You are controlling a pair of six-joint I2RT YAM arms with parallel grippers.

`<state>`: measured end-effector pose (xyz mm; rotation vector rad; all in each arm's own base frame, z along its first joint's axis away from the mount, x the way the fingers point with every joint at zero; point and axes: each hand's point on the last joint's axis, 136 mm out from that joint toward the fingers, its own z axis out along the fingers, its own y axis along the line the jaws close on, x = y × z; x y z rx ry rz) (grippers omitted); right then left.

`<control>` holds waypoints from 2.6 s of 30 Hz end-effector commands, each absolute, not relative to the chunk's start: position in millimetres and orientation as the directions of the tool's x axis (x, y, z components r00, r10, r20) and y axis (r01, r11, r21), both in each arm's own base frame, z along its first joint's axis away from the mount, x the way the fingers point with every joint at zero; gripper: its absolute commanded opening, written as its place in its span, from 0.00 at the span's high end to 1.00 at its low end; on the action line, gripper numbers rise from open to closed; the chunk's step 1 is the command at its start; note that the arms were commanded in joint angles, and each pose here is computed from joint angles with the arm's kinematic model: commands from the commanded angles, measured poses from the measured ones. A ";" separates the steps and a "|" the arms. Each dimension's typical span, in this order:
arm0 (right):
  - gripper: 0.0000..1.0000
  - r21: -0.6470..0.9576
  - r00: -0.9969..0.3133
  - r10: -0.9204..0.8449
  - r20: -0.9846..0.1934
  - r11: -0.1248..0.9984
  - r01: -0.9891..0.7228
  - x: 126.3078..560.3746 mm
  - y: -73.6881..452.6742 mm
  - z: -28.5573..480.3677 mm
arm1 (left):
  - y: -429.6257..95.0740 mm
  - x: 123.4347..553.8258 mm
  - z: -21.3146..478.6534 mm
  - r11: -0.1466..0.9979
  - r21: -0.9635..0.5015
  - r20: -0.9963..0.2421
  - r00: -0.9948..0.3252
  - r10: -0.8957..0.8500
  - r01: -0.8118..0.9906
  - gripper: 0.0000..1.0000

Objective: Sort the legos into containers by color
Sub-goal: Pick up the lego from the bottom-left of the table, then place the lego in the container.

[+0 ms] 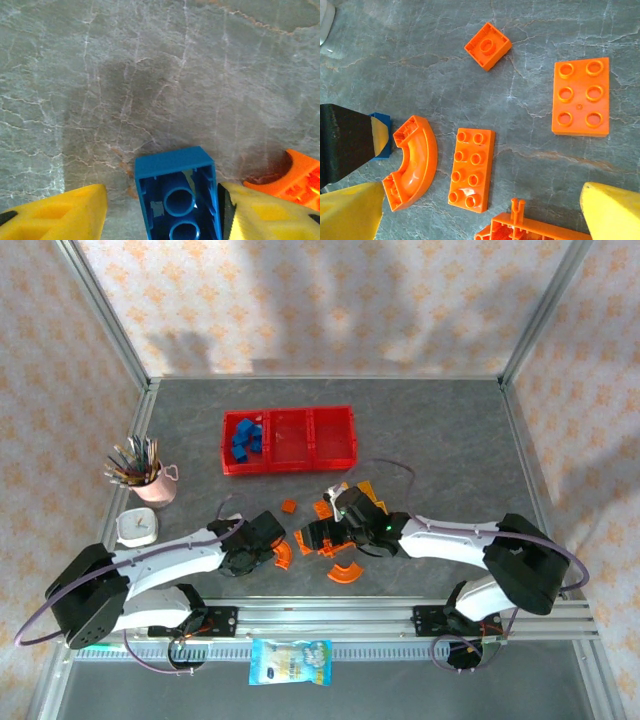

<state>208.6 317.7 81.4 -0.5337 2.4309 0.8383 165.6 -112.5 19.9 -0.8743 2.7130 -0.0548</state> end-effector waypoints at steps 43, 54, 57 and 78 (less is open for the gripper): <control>0.00 0.449 -0.739 0.037 -0.673 0.814 -0.368 316.4 301.1 166.5 | -58.5 409.8 149.5 0.801 -0.230 -0.608 -0.562 -0.562 -0.552 0.65; 0.00 0.437 -0.735 0.032 -0.677 0.822 -0.367 332.6 306.0 169.6 | -37.7 494.7 128.8 0.799 -0.156 -0.639 -0.558 -0.530 -0.580 0.65; 0.00 0.440 -0.734 0.037 -0.678 0.821 -0.364 333.5 306.5 171.4 | -36.4 506.2 120.5 0.806 -0.130 -0.639 -0.573 -0.513 -0.577 0.59; 0.00 0.401 -0.730 0.002 -0.684 0.836 -0.374 332.4 301.1 177.6 | -62.0 456.0 158.6 0.839 -0.246 -0.589 -0.613 -0.527 -0.485 0.39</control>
